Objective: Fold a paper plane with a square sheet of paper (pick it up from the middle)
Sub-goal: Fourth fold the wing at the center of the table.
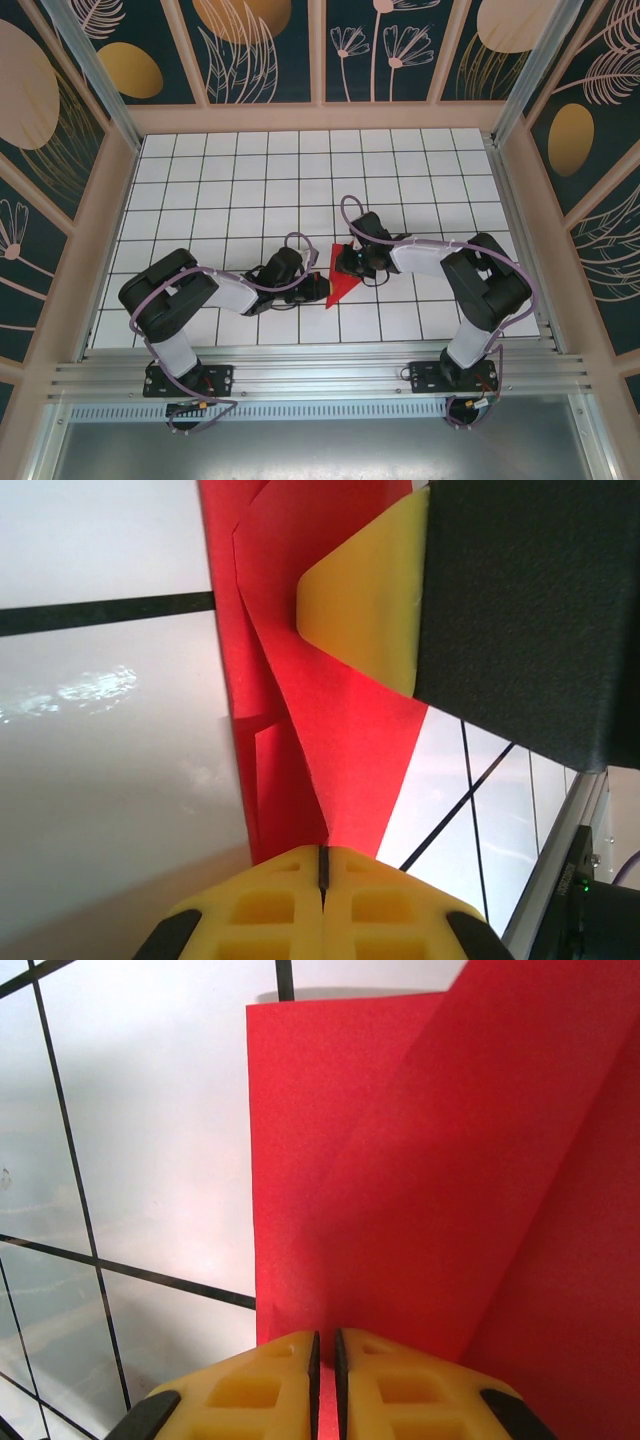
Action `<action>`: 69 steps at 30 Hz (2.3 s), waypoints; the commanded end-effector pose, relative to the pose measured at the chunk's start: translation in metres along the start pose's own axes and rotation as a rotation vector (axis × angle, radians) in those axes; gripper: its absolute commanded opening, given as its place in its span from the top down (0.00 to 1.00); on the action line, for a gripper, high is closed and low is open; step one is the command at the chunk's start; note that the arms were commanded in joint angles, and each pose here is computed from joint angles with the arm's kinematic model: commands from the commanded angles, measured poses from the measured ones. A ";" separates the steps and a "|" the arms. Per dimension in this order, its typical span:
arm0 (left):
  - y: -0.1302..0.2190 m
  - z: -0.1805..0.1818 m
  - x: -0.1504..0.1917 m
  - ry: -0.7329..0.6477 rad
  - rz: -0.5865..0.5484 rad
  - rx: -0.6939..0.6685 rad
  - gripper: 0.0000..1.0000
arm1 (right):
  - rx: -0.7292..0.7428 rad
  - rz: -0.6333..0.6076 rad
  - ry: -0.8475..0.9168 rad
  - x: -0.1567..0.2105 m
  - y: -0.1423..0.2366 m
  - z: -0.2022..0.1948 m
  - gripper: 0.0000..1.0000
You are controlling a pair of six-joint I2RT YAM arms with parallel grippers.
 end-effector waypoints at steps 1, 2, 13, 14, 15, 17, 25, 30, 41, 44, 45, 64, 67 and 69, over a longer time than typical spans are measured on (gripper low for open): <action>-0.001 0.019 0.004 0.035 -0.011 -0.089 1.00 | -0.034 -0.021 0.028 -0.004 0.011 0.012 0.84; -0.002 0.021 0.005 0.042 -0.009 -0.100 1.00 | -0.045 -0.027 0.034 -0.004 0.013 0.014 0.84; -0.007 0.030 0.006 0.068 0.000 -0.173 1.00 | -0.097 -0.044 0.033 0.008 0.025 0.017 0.85; -0.007 0.030 0.005 0.069 -0.001 -0.180 1.00 | -0.096 -0.037 0.030 0.010 0.023 0.017 0.86; -0.007 0.031 0.006 0.072 0.001 -0.185 1.00 | -0.100 -0.032 0.028 0.013 0.021 0.016 0.87; -0.007 0.032 0.005 0.074 -0.003 -0.195 1.00 | -0.107 -0.022 0.020 0.016 0.017 0.015 0.87; -0.004 0.032 0.006 0.082 -0.008 -0.203 1.00 | -0.098 -0.023 0.025 0.006 0.006 0.015 0.88; -0.002 0.030 0.006 0.079 -0.014 -0.186 1.00 | -0.070 -0.005 0.019 0.004 -0.003 0.008 0.88; -0.001 0.023 0.004 0.059 -0.021 -0.144 0.87 | -0.055 0.017 0.021 0.008 -0.006 0.004 0.88; -0.004 0.018 0.000 0.048 -0.023 -0.138 0.82 | -0.053 0.026 0.015 0.011 -0.007 0.002 0.88; -0.005 0.016 -0.001 0.043 -0.023 -0.139 0.82 | -0.055 0.026 0.014 0.012 -0.007 0.001 0.88; 0.000 0.043 0.011 0.117 -0.037 -0.206 1.00 | -0.154 -0.209 -0.056 -0.017 0.062 -0.011 0.84; 0.000 0.044 0.011 0.121 -0.038 -0.210 1.00 | -0.161 -0.214 -0.048 -0.017 0.072 -0.013 0.84; -0.001 0.044 0.011 0.125 -0.042 -0.213 1.00 | -0.178 -0.196 -0.043 -0.014 0.070 -0.012 0.84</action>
Point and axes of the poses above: each hand's point on the last joint's axis, 136 mm out from that joint toward the fingers, its own y axis back along the fingers, its own z axis along the line the jaws close on, x = y × z, the point moved 10 cm from there along y, back along the fingers, and after that the axes turned 10 degrees about y, right-handed, at the moved point
